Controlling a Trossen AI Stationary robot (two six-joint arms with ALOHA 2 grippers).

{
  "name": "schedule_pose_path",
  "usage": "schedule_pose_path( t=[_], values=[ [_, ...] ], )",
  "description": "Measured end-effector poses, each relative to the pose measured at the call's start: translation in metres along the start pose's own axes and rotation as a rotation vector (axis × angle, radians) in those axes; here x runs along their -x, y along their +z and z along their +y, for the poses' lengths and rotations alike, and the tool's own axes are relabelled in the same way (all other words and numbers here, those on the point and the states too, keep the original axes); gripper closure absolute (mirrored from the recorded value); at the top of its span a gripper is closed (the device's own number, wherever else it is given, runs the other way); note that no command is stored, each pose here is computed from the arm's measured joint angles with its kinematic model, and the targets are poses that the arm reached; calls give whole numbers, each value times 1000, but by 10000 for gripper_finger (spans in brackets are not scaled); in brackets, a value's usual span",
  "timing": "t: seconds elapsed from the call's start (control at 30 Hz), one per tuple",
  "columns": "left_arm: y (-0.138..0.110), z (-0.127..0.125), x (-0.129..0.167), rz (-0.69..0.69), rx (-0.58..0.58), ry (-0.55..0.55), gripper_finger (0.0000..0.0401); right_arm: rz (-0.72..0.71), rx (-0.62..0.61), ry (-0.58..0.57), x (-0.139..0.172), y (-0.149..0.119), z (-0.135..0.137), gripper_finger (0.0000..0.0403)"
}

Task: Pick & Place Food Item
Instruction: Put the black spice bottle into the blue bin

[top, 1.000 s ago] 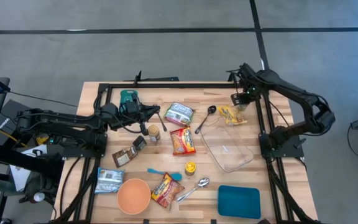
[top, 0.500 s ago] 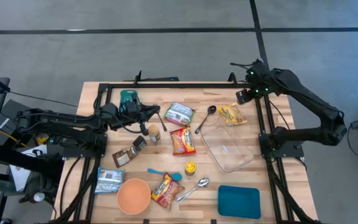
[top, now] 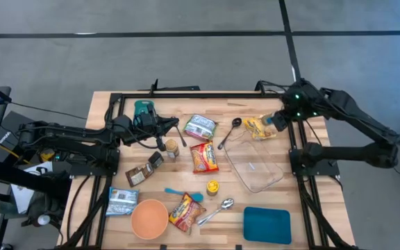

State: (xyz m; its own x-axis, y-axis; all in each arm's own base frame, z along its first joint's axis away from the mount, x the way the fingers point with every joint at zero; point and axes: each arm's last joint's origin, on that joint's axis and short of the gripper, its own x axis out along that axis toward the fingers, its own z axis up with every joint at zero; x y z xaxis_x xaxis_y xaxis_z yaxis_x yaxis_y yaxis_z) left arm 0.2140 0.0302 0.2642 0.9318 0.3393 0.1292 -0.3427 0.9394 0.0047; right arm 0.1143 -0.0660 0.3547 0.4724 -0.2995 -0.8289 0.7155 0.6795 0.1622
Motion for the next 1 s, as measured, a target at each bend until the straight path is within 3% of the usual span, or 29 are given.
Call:
schedule_pose_path(
  t=[0.2,0.37,0.7,1.0],
  values=[
    [0,0,0,0,0,0,401,-14,85,89,8,-9,15,185],
    [0,0,0,0,0,0,401,-23,161,162,9,-12,28,204],
    [0,0,0,0,0,0,401,-53,285,347,17,-23,59,186],
    [0,0,0,0,0,0,401,-34,412,481,20,-35,88,205]
  ],
)
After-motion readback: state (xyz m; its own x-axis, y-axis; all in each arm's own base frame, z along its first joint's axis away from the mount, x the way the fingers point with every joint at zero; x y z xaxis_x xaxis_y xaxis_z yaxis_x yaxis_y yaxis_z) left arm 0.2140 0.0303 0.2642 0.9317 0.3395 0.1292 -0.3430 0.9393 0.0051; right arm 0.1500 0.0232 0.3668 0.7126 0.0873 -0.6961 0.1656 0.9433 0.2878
